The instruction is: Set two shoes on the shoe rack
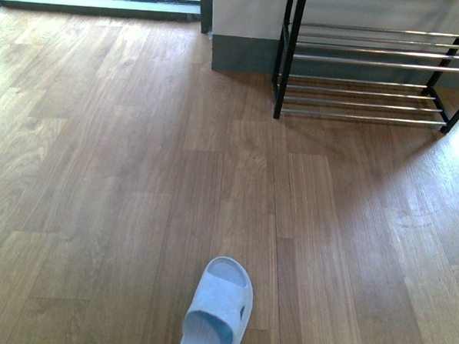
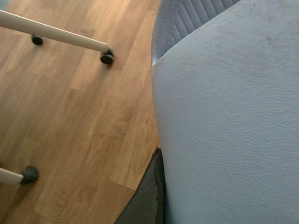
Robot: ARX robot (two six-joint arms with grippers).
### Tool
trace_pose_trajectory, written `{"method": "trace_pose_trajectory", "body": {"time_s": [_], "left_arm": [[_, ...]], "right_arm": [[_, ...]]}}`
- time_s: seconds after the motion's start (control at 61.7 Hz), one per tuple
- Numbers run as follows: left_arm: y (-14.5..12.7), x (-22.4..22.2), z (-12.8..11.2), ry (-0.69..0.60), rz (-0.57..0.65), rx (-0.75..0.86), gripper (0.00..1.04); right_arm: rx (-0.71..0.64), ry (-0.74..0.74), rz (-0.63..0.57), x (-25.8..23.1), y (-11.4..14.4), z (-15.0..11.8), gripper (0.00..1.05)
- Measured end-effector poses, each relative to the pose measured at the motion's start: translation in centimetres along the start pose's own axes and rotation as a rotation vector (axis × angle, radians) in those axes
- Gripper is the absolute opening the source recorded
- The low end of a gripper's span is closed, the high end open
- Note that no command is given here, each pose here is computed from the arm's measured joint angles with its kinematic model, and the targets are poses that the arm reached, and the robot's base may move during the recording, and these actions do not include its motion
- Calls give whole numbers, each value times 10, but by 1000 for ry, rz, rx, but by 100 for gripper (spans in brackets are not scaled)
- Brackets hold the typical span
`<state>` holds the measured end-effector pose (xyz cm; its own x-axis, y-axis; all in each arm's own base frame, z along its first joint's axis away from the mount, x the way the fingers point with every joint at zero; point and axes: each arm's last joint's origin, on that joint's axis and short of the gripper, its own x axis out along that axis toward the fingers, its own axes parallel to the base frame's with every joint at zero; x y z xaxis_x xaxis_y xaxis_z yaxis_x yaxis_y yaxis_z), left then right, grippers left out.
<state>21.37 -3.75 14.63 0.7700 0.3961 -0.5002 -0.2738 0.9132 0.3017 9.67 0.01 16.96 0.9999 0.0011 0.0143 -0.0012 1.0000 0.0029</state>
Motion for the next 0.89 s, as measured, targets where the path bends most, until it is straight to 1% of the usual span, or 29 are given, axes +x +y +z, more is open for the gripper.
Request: {"method": "trace_pose_trajectory", "body": {"time_s": [0.081,0.178,0.892], "left_arm": [[11,-46,-6,-85,46,12,2],[16,-59,-4,-141,40,-22,2],[17,-60,-5,-142,42,-23,2]], "right_arm": [[0,0,0,0,0,0,96],[0,0,0,0,0,0,96],[0,-1,0,0,0,0,96]]}}
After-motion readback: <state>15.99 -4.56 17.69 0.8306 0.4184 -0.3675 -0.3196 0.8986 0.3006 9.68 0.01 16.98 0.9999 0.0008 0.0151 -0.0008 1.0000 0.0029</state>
